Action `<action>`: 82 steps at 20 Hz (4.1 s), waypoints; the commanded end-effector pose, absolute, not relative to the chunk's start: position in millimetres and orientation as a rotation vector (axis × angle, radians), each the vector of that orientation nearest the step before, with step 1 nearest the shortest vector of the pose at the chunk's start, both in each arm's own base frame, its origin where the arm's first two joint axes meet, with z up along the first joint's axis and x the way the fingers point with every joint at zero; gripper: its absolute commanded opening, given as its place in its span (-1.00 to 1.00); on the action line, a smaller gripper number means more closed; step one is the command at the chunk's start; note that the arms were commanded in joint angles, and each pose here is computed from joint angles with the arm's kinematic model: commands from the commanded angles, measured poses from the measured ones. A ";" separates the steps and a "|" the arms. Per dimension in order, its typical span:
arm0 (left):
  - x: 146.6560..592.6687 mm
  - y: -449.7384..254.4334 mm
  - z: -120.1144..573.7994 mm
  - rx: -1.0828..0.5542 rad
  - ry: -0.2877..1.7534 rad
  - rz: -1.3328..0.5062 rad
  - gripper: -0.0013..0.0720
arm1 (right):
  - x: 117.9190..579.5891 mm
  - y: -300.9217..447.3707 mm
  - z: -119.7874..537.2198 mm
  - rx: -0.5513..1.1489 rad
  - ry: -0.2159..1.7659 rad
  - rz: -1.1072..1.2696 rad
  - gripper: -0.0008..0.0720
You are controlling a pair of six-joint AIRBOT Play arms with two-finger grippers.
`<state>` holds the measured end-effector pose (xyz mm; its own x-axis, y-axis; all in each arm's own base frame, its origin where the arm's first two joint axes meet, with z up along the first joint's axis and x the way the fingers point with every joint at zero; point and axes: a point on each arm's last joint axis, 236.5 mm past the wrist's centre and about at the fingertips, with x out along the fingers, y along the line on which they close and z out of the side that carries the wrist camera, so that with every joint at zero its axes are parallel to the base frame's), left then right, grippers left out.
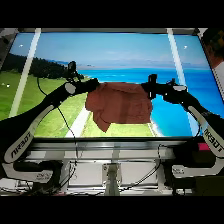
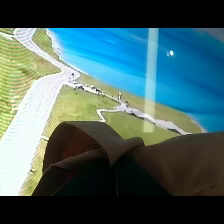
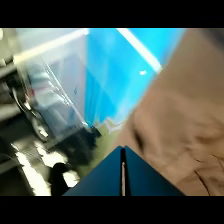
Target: Fold the clothes and pants, and hang the long-sleeved shirts on hangers.
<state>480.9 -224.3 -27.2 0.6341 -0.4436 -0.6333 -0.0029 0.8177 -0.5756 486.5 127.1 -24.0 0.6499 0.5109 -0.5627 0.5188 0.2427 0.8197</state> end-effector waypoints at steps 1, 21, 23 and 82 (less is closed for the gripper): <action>481.5 -223.7 -24.1 -0.574 0.849 -0.269 -0.92 | 482.9 124.2 -10.6 0.897 0.948 0.178 -0.93; 481.0 -224.6 -24.4 -0.573 0.850 -0.271 -0.92 | 452.4 111.5 -69.5 -0.645 0.878 0.903 0.52; 481.0 -224.6 -24.4 -0.573 0.850 -0.271 -0.92 | 462.3 117.4 -79.1 -0.663 0.860 0.879 0.51; 482.9 -206.3 25.9 -0.458 0.732 -0.261 -0.92 | 414.6 134.8 -18.2 -0.250 0.886 0.675 -0.95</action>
<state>460.6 -207.6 42.6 0.6751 -0.4111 -0.6125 0.0921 0.8708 -0.4830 395.3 140.1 17.9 0.4346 0.4690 -0.7688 -0.6766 0.7335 0.0649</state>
